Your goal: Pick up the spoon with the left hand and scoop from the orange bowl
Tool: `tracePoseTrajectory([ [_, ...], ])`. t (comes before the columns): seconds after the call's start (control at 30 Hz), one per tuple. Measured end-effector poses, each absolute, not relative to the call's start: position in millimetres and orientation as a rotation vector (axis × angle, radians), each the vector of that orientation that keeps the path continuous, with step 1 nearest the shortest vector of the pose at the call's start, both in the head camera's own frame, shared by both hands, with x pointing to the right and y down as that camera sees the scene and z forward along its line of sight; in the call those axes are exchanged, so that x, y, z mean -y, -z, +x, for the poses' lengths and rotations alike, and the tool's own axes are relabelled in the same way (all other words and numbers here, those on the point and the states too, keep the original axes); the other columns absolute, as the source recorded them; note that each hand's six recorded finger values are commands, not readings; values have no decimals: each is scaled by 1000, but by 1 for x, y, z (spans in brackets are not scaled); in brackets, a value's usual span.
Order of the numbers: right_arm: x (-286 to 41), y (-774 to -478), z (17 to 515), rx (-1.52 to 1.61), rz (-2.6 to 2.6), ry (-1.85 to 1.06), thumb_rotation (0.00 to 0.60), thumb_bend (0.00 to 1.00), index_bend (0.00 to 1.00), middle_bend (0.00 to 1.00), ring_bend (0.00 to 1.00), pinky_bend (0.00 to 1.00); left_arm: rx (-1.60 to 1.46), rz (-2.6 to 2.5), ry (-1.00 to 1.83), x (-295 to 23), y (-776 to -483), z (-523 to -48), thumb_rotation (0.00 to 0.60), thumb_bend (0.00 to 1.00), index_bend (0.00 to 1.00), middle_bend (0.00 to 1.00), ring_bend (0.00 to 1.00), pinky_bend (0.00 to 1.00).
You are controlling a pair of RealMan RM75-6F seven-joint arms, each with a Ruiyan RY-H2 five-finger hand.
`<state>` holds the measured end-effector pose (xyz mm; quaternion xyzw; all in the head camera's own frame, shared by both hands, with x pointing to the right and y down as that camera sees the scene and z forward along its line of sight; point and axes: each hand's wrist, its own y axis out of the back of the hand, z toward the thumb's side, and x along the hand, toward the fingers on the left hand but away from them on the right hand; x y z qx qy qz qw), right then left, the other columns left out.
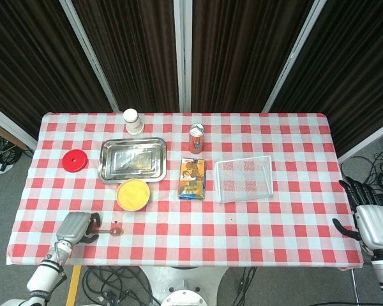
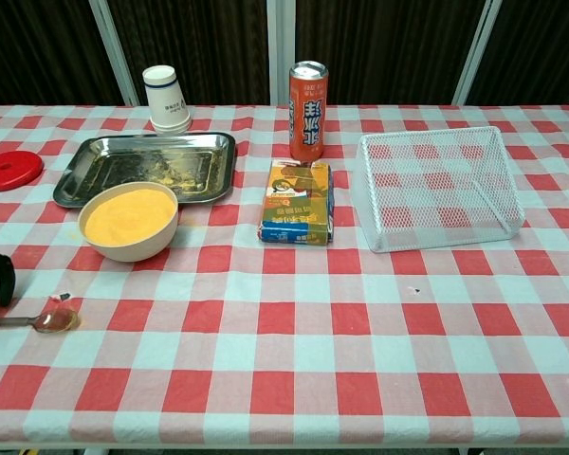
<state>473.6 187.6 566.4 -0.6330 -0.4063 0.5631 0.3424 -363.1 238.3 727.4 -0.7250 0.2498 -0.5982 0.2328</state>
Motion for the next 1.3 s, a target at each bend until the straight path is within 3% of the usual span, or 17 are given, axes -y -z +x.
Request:
tracePoseTrajectory([
  [0.5, -189, -567, 474, 1057, -1646, -1467, 600, 205, 0, 19, 0, 0, -651, -1996, 1670, -243, -731, -365, 600, 347, 585, 853, 874, 940],
  [0.93, -188, -565, 473, 1057, -1641, -1458, 600, 205, 0, 19, 0, 0, -681, -1971, 1644, -238, -723, -367, 600, 406, 649, 873, 886, 941],
  [1.13, -186, -561, 471, 1044, -1629, -1446, 600, 205, 0, 19, 0, 0, -708, -1901, 1597, -212, -702, -373, 600, 406, 649, 876, 886, 940],
  [1.3, -183, -554, 472, 1051, -1605, -1431, 600, 205, 0, 19, 0, 0, -722, -1816, 1525, -166, -679, -371, 600, 405, 649, 876, 886, 940],
])
